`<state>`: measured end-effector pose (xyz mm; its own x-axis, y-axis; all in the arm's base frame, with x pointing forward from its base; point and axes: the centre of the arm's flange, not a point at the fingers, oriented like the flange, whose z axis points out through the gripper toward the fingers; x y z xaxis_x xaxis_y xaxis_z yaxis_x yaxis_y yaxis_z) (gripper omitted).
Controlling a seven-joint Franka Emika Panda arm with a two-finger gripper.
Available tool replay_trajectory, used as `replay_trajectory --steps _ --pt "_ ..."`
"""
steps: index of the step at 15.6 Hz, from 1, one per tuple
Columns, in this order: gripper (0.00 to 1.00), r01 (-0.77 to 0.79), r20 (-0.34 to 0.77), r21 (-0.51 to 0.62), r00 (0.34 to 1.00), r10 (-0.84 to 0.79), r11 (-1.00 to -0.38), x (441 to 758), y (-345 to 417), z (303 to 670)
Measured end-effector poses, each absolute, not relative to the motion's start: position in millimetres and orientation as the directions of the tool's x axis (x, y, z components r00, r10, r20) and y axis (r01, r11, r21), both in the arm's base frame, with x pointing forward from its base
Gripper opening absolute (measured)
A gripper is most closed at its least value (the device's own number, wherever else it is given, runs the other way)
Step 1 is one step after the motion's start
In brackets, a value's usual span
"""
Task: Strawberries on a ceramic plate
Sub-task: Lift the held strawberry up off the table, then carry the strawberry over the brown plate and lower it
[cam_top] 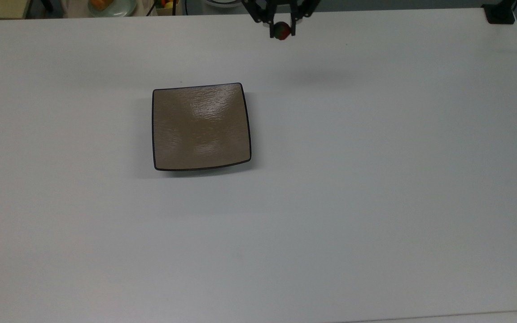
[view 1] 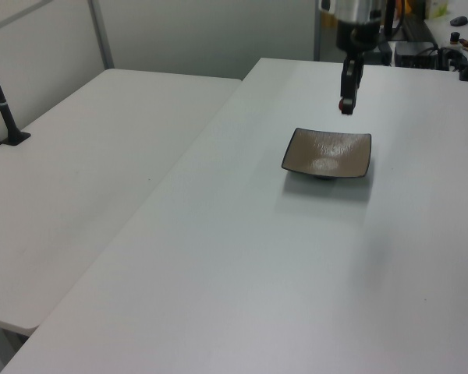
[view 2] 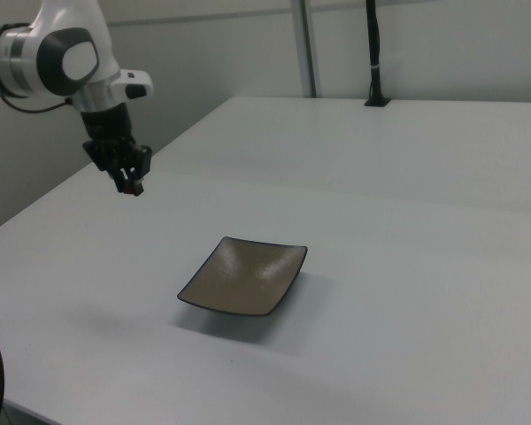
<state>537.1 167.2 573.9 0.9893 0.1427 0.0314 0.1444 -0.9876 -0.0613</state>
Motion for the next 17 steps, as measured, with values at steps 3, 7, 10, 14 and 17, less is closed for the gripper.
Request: replay_trajectory --steps 3,7,10,14,17 --pt "0.36 0.11 0.037 -0.062 0.994 0.107 -0.992 545.2 132.1 581.4" --pt "0.36 0.162 0.039 -0.056 0.986 0.16 -0.985 555.9 86.3 577.7" --pt "0.36 0.229 0.036 -0.052 0.973 0.227 -0.972 562.9 47.4 571.9" --pt "0.36 0.268 -0.005 -0.058 0.963 0.269 -0.962 577.0 15.4 541.3" --pt "0.36 0.265 -0.015 -0.055 0.964 0.266 -0.963 594.2 13.5 509.2"
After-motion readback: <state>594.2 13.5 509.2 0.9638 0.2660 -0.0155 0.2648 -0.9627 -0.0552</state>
